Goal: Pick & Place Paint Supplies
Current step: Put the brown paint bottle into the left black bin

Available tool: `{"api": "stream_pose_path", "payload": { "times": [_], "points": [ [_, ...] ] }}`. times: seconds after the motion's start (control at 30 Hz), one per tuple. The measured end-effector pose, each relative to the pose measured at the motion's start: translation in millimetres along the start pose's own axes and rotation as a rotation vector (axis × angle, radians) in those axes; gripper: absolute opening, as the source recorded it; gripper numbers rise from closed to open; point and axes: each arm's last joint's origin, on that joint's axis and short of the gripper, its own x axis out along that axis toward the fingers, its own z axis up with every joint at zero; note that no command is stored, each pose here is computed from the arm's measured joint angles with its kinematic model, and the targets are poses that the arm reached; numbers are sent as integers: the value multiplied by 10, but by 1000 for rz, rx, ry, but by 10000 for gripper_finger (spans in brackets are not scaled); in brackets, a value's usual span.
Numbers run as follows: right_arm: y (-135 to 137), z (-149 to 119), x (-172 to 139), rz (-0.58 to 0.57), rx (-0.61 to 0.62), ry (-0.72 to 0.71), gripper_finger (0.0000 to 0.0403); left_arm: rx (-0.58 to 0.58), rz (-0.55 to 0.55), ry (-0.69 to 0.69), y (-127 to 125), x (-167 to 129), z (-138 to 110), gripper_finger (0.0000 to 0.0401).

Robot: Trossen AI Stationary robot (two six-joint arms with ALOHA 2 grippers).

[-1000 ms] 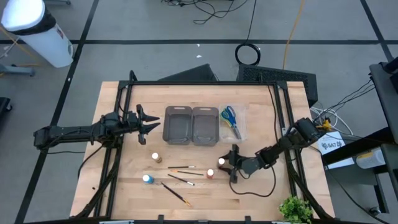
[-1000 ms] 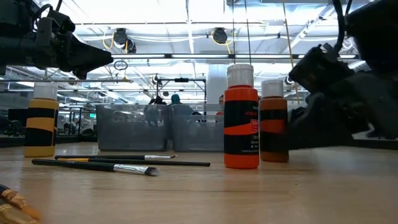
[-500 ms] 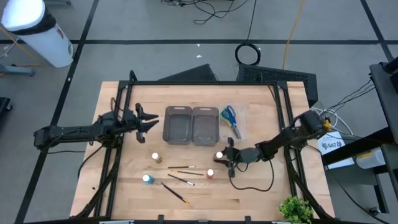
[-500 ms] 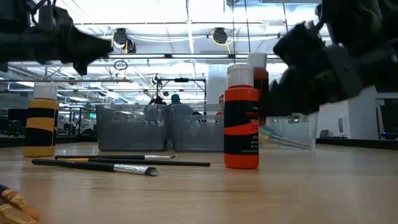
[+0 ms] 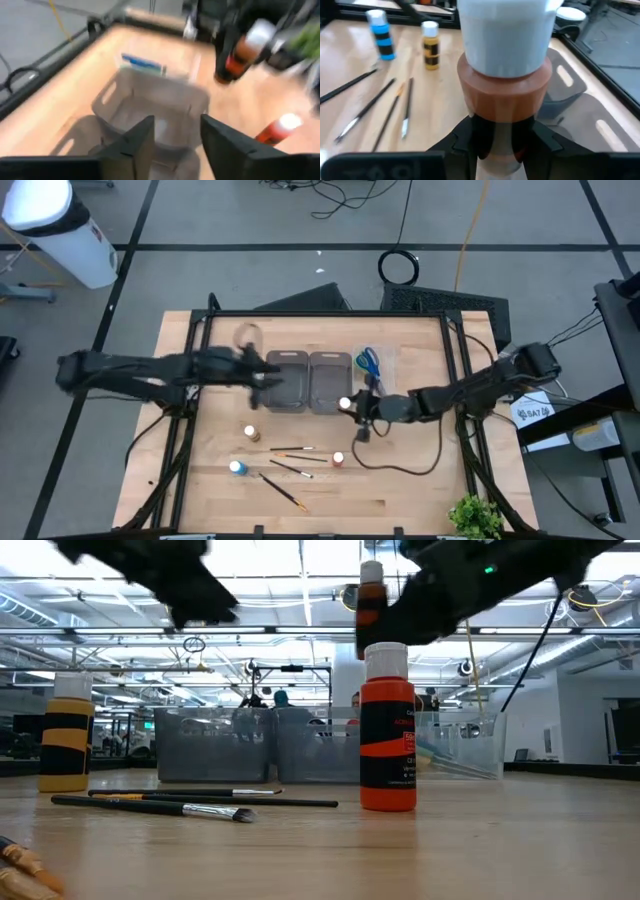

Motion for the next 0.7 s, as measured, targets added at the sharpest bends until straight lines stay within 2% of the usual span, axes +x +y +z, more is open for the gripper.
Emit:
{"api": "stream_pose_path", "payload": {
  "times": [0.13,0.3,0.47,0.7],
  "points": [
    [-100,-5,170,-13,0,7,100,205,94,65,-192,448,155,240],
    [-201,-112,290,-31,-3,63,99,371,9,106,-472,874,334,293],
    [-206,-142,334,31,-7,70,100,394,-21,102,-686,1161,459,311],
    [-183,-137,326,37,-12,65,100,400,-30,122,-790,1358,483,296]
  ]
}}
